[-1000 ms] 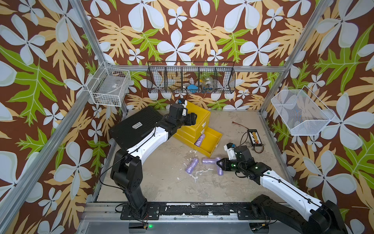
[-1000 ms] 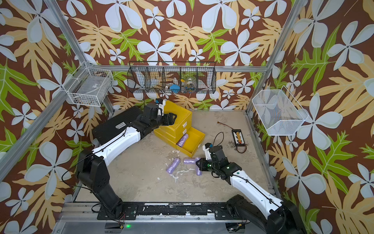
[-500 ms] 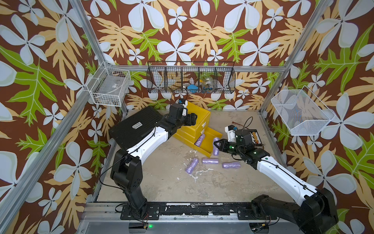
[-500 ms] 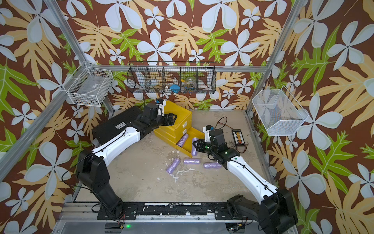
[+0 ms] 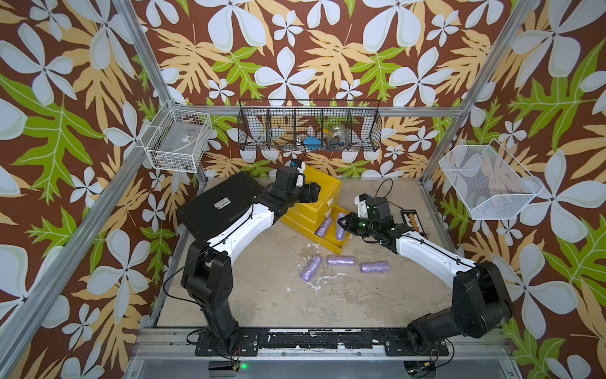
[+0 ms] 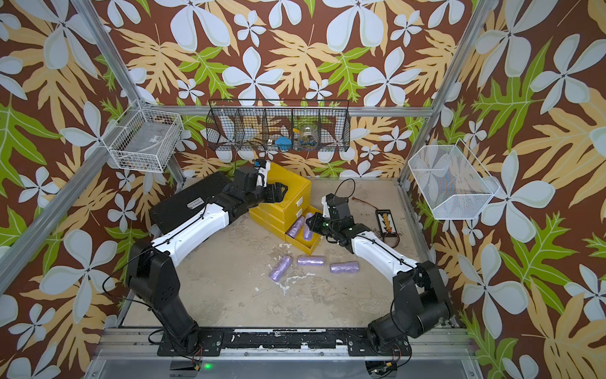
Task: Sort the rolls of trash bags by color and place them into the drawer
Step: Place the roll of trash bags in the drawer.
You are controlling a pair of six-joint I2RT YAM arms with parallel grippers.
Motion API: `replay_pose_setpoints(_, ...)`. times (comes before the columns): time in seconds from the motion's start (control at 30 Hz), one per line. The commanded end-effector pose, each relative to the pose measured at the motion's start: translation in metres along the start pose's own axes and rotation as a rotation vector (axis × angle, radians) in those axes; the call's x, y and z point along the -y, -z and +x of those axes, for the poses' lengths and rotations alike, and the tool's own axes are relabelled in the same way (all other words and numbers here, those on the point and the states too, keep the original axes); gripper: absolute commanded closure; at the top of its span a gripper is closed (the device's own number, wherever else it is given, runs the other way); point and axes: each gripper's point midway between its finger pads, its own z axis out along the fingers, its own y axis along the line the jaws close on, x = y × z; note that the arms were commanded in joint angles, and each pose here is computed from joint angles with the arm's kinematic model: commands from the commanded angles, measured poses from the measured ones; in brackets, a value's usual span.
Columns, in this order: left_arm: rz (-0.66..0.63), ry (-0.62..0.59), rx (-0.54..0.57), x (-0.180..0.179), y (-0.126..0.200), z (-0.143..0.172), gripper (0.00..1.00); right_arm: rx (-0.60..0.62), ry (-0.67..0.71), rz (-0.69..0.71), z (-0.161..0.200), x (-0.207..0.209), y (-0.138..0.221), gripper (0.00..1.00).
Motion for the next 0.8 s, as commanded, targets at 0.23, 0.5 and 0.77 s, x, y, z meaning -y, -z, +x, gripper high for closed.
replay_pose_setpoints(0.23, -0.037, 0.052, -0.170, -0.013, -0.003, 0.046, 0.19, -0.013, -0.042, 0.066, -0.002, 0.031, -0.031, 0.87)
replay_pose_setpoints(0.5, -0.036, 0.049, -0.175, -0.014, -0.005, 0.049, 0.19, -0.016, -0.031, 0.080, -0.002, 0.036, -0.030, 0.59)
replay_pose_setpoints(0.77, -0.038, 0.048, -0.171, -0.014, -0.003, 0.049, 0.19, 0.075, -0.005, 0.087, -0.017, 0.029, 0.024, 0.51)
